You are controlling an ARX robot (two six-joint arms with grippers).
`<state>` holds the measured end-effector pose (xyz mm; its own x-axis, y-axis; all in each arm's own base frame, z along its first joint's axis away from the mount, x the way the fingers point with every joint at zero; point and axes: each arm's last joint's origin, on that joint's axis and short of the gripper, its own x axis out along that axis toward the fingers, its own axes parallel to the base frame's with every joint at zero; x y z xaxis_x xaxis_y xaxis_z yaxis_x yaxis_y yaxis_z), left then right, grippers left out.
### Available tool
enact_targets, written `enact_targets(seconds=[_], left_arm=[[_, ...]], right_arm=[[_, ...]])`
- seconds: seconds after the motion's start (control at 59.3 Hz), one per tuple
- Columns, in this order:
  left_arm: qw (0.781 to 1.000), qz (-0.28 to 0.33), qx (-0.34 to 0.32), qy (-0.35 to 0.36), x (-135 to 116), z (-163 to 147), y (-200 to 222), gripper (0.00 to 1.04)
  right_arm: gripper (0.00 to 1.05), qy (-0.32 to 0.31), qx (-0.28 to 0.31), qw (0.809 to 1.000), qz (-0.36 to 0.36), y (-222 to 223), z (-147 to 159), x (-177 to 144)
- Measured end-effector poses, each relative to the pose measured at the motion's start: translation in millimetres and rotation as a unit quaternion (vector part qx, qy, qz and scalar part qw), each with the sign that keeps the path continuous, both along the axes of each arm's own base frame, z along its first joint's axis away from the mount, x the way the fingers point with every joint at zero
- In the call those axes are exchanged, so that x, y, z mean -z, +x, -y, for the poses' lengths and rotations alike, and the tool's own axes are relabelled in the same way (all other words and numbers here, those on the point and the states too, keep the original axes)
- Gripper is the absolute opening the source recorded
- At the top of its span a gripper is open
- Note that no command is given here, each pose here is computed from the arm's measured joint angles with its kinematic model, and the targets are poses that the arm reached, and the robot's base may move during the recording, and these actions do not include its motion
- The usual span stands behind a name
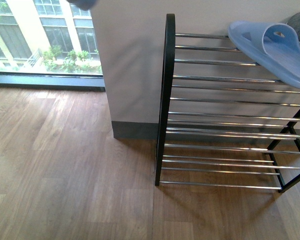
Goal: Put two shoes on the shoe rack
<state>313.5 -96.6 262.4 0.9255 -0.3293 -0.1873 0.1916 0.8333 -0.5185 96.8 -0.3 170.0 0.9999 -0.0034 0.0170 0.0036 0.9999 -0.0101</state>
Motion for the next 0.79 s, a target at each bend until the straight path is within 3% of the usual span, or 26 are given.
enact_targets(seconds=[0.32,0.792], left_arm=[[0.994,-0.083,0.070,-0.034,30,83,78,0.02],[0.981,-0.164,0.098,-0.011,77,154,134,0.02]], right_arm=[[0.95,0.000,0.000,1.000,0.000,0,0,0],[0.95,0.000,0.000,1.000,0.000,0,0,0]])
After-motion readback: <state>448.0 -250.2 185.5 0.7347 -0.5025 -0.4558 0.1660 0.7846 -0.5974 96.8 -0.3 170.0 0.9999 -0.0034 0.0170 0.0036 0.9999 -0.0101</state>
